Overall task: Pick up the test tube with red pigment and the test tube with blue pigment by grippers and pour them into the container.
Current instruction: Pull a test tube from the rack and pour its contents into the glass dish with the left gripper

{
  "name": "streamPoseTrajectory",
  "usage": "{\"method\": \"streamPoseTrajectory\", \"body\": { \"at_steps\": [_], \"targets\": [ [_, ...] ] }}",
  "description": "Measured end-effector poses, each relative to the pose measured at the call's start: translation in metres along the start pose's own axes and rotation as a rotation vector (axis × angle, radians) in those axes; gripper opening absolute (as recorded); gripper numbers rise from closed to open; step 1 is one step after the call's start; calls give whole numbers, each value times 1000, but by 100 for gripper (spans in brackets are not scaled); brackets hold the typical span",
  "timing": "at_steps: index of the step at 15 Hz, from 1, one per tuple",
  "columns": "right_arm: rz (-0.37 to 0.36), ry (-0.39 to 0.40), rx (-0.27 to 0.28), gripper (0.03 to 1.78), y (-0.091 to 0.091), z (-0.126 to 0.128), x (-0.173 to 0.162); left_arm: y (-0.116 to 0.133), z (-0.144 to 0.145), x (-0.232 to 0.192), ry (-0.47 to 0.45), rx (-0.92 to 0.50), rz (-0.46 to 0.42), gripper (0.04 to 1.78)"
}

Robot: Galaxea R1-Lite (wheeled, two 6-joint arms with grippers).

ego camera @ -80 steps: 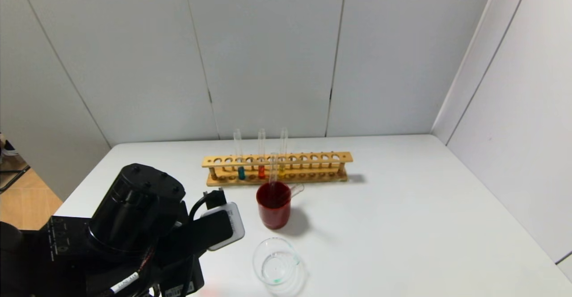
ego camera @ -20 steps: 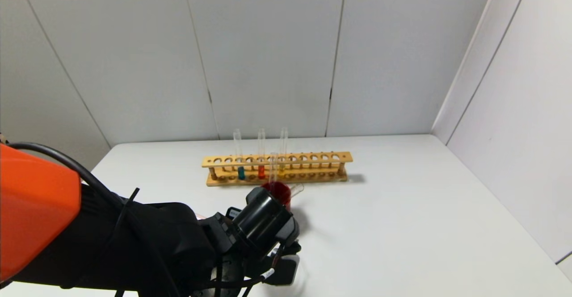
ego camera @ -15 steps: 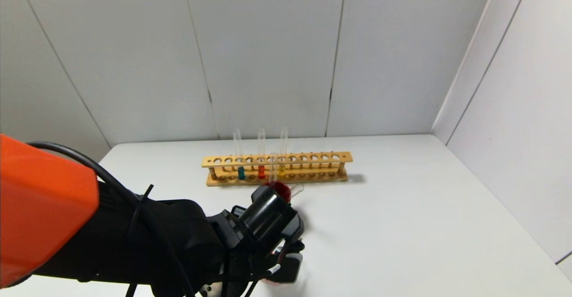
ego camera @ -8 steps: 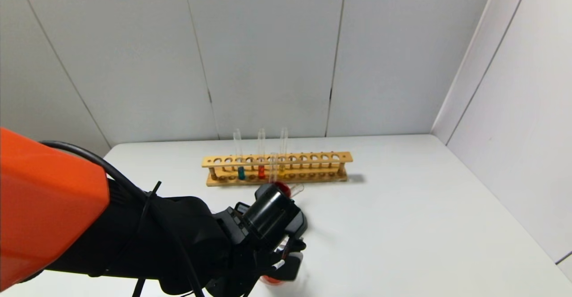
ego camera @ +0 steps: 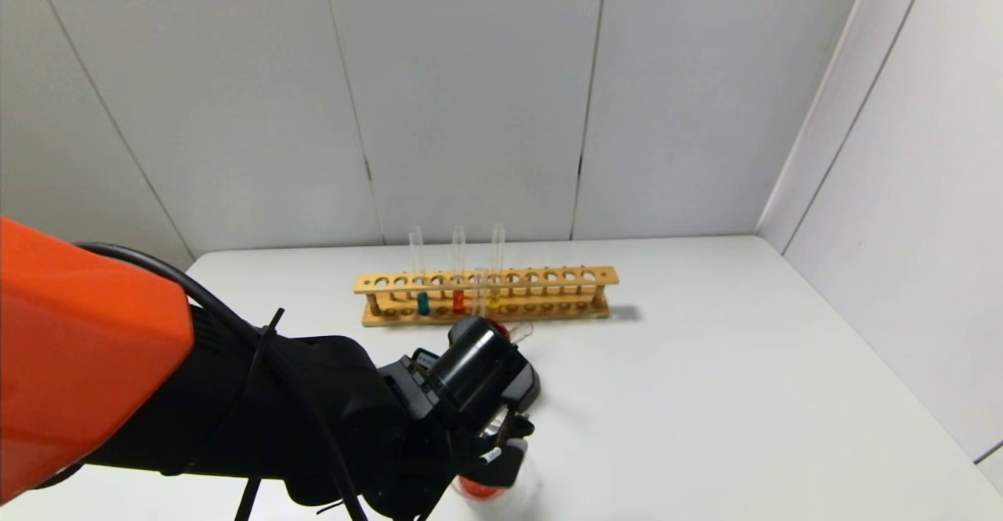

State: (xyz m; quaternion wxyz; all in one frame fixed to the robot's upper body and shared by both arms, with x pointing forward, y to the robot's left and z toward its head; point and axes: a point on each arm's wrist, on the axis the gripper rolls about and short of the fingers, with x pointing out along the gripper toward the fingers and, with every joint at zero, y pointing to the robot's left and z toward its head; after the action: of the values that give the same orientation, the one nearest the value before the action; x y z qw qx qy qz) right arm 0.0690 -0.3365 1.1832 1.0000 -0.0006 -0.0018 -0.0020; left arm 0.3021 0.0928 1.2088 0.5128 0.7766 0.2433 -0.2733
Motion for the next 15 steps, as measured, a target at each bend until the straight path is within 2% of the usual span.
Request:
{"method": "streamPoseTrajectory", "body": {
  "at_steps": [9, 15],
  "targets": [
    [1, 0, 0, 174, 0, 0, 0, 5, 6, -2, -9, 25, 8, 30],
    [0, 0, 0, 174, 0, 0, 0, 2, 5, -5, 26, 64, -4, 30]
  ]
}}
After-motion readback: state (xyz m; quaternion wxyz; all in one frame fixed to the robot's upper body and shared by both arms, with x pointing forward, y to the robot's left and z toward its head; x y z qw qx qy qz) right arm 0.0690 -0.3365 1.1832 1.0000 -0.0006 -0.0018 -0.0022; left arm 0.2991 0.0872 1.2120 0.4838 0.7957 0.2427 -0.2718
